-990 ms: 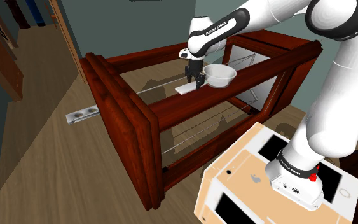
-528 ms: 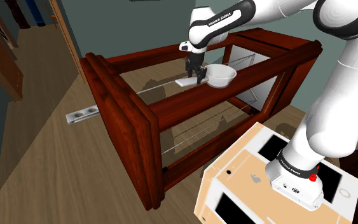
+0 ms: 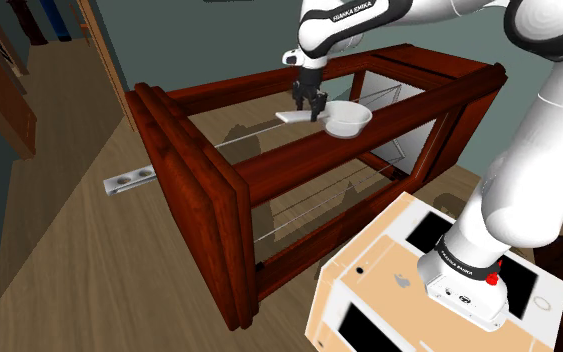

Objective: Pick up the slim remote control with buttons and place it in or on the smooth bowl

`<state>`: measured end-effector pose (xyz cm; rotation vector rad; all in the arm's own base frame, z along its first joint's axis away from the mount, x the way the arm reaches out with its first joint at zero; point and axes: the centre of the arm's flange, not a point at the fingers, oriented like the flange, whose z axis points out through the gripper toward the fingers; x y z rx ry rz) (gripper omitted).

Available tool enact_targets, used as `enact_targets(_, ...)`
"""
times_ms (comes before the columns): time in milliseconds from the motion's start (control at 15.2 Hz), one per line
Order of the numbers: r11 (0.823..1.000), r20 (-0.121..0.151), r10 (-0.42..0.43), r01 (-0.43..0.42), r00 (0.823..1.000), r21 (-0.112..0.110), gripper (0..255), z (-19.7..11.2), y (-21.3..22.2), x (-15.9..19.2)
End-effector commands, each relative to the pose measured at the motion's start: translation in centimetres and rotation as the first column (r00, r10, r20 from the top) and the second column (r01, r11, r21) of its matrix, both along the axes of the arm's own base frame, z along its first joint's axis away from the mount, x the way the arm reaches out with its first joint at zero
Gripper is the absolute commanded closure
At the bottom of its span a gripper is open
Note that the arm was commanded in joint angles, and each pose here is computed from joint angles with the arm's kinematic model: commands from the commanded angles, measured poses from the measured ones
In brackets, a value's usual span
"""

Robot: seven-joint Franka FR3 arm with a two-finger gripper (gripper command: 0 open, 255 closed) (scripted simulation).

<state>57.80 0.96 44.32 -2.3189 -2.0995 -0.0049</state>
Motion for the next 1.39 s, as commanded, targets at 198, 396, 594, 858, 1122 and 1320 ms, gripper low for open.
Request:
enact_targets(198,1.0,0.0,0.0,0.0,1.0,0.0,255,2.7,0.0,0.0)
enact_targets(396,1.0,0.0,0.0,0.0,1.0,0.0,255,3.7,0.0,0.0)
enact_targets(594,1.0,0.0,0.0,0.0,1.0,0.0,255,3.8,-4.0,-0.3)
enact_targets(858,1.0,0.0,0.0,0.0,1.0,0.0,255,3.9,-9.2,-0.7)
enact_targets(1122,1.0,0.0,0.0,0.0,1.0,0.0,255,3.9,-14.5,-1.1)
enact_targets(1320,1.0,0.0,0.0,0.0,1.0,0.0,255,4.0,-18.5,-1.3)
